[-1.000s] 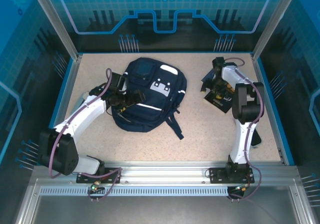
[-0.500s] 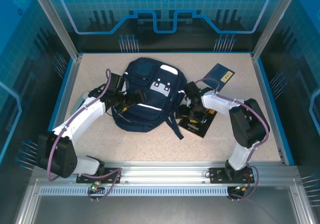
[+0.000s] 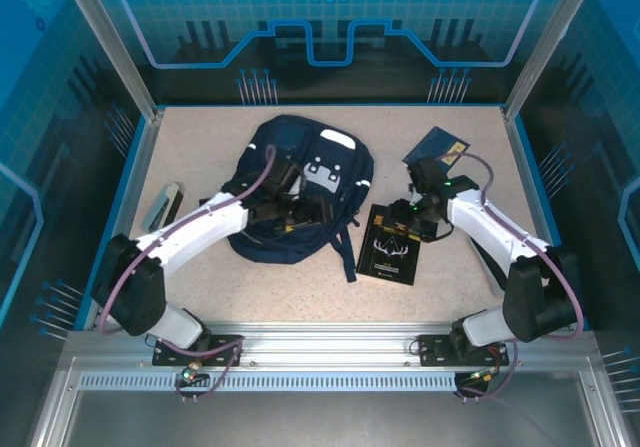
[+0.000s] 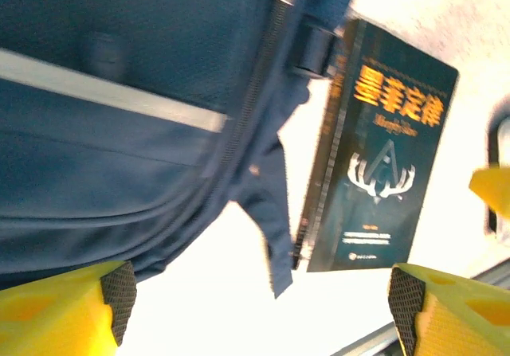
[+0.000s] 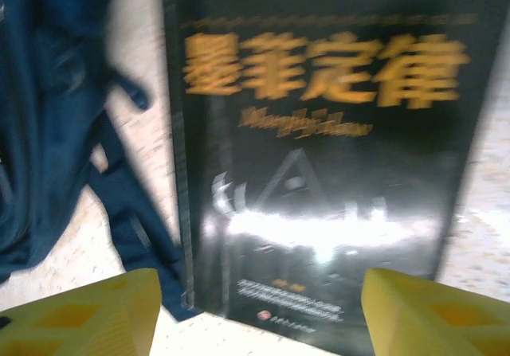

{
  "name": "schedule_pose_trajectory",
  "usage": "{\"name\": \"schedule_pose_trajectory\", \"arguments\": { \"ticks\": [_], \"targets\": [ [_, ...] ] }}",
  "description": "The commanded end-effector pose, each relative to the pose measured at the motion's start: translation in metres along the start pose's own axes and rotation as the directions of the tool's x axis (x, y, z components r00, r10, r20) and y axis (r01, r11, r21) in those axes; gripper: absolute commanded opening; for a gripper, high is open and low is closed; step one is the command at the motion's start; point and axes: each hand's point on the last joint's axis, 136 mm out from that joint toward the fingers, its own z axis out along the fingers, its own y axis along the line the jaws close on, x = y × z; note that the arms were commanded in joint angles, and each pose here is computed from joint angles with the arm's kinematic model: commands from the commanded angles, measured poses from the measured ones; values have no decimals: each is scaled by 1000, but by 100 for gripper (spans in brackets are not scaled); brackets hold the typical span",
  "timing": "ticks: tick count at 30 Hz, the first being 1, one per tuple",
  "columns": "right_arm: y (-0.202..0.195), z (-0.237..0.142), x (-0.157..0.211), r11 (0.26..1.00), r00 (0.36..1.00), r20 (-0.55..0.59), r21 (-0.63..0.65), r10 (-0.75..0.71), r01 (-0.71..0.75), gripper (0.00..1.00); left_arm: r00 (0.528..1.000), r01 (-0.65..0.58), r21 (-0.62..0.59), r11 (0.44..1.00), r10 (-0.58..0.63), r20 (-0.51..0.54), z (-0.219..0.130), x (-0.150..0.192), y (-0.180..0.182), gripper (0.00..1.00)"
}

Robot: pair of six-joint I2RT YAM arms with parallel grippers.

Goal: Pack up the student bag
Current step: Move the book to the center of the table, then pick up the book from the center of the table.

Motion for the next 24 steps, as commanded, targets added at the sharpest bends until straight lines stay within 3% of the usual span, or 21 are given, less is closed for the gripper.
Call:
{"name": "schedule_pose_trajectory", "arguments": {
  "ticks": [1, 11, 19, 24],
  "targets": [
    [-37, 10, 11, 998, 997, -70, 59, 28, -24, 66, 1000, -22, 31, 999, 22, -7, 17, 6, -38, 79],
    [-58, 38, 18, 999, 982, -184, 14, 45, -43, 60, 989, -82, -51, 995, 75, -131, 93, 44, -71, 64],
    [-62, 53, 18, 999, 975, -218, 19, 37, -34, 54, 990, -101, -163, 981, 82, -119, 126, 37, -55, 61],
    [-60, 59, 20, 999, 971, -238, 3, 37, -37, 52, 983, -86, -174, 981, 55, -175, 146, 48, -50, 57]
  ]
}}
